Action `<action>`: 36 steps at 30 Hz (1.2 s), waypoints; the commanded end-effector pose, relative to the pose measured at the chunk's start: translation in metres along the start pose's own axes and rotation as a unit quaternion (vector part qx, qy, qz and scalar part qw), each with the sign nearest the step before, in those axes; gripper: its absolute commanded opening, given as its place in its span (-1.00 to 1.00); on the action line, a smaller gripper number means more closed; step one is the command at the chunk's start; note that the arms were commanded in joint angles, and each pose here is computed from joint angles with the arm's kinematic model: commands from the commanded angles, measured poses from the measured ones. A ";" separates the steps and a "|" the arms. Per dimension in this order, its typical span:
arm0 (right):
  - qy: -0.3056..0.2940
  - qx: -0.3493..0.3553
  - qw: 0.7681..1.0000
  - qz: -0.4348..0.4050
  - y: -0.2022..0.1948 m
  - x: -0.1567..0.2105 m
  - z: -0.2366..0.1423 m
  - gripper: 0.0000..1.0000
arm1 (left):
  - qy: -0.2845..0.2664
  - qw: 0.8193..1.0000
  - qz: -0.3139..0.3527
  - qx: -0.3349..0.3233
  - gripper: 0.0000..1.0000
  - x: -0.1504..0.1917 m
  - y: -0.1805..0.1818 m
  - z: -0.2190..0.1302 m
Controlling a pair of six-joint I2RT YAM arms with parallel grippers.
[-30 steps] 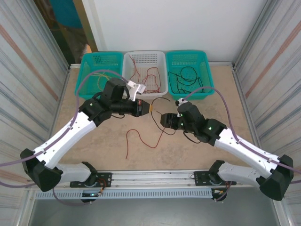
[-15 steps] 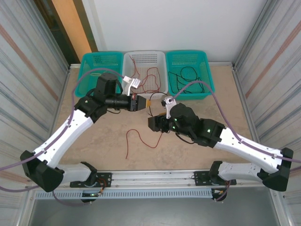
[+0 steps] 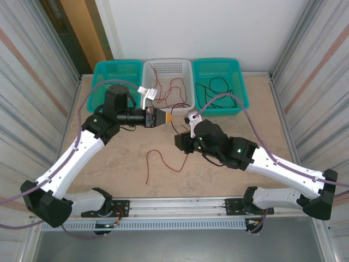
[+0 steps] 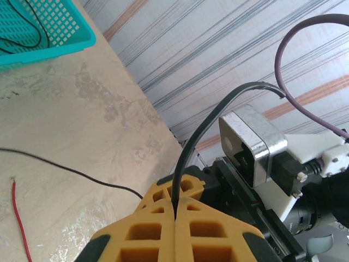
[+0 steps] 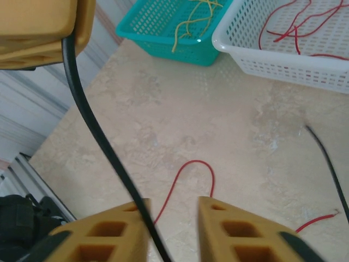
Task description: Untangle the cables
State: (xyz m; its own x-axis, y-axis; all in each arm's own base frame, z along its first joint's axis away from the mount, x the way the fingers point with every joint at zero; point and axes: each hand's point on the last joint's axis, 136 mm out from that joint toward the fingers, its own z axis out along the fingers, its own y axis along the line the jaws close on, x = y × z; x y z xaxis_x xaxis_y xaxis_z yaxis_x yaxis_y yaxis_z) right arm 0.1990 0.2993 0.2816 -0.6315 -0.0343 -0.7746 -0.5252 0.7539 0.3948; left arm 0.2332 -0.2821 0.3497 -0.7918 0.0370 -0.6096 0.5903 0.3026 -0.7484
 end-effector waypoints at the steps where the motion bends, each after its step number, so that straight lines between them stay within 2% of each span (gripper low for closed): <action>1: -0.017 -0.008 1.000 -0.007 0.009 -0.013 -0.006 -0.71 | -0.009 1.000 0.018 0.017 -1.00 -0.003 -0.014 -0.007; 6: -0.033 -0.016 0.999 -0.003 0.013 -0.023 -0.013 -1.00 | -0.017 1.000 0.011 -0.001 -0.96 -0.003 -0.005 -0.006; 9: -0.059 -0.017 0.998 0.006 0.012 -0.035 -0.024 -1.00 | -0.037 0.999 0.010 -0.029 -0.24 -0.002 0.007 -0.008; 10: -0.068 -0.017 0.997 0.010 0.011 -0.040 -0.029 -1.00 | -0.047 0.998 0.012 -0.034 -0.06 -0.003 0.009 -0.009; 12: -0.091 -0.026 0.995 0.018 0.012 -0.050 -0.043 -1.00 | -0.067 0.997 0.021 -0.035 0.17 -0.002 0.009 -0.013; 15: -0.130 -0.053 0.989 0.037 0.015 -0.067 -0.066 -1.00 | -0.097 0.994 0.038 -0.030 0.38 0.000 0.007 -0.018; 19: -0.178 -0.094 0.978 0.059 0.022 -0.088 -0.092 -1.00 | -0.108 0.991 0.080 -0.006 0.46 0.015 -0.007 -0.010; 21: -0.204 -0.112 0.970 0.070 0.025 -0.101 -0.105 -1.00 | -0.107 0.986 0.127 -0.005 0.46 0.027 -0.020 -0.002; 27: -0.250 -0.154 0.952 0.088 0.036 -0.126 -0.131 -1.00 | -0.127 0.958 0.255 -0.027 0.45 0.044 -0.049 0.006; 32: -0.245 -0.166 0.951 0.090 0.042 -0.129 -0.129 -1.00 | -0.112 0.956 0.271 -0.006 0.37 0.044 -0.060 0.016; 36: -0.241 -0.176 0.950 0.095 0.046 -0.128 -0.124 -1.00 | -0.080 0.959 0.273 0.016 0.27 0.049 -0.064 0.030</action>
State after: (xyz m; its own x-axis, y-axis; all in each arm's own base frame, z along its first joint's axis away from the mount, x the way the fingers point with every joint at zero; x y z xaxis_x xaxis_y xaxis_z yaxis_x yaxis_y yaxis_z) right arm 0.1878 0.2564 0.4405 -0.4463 0.4019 -0.7996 -0.6196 0.5059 0.6001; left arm 0.1643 -0.3214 0.3419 -0.3966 0.0391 -0.9172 0.8819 0.2935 -0.3689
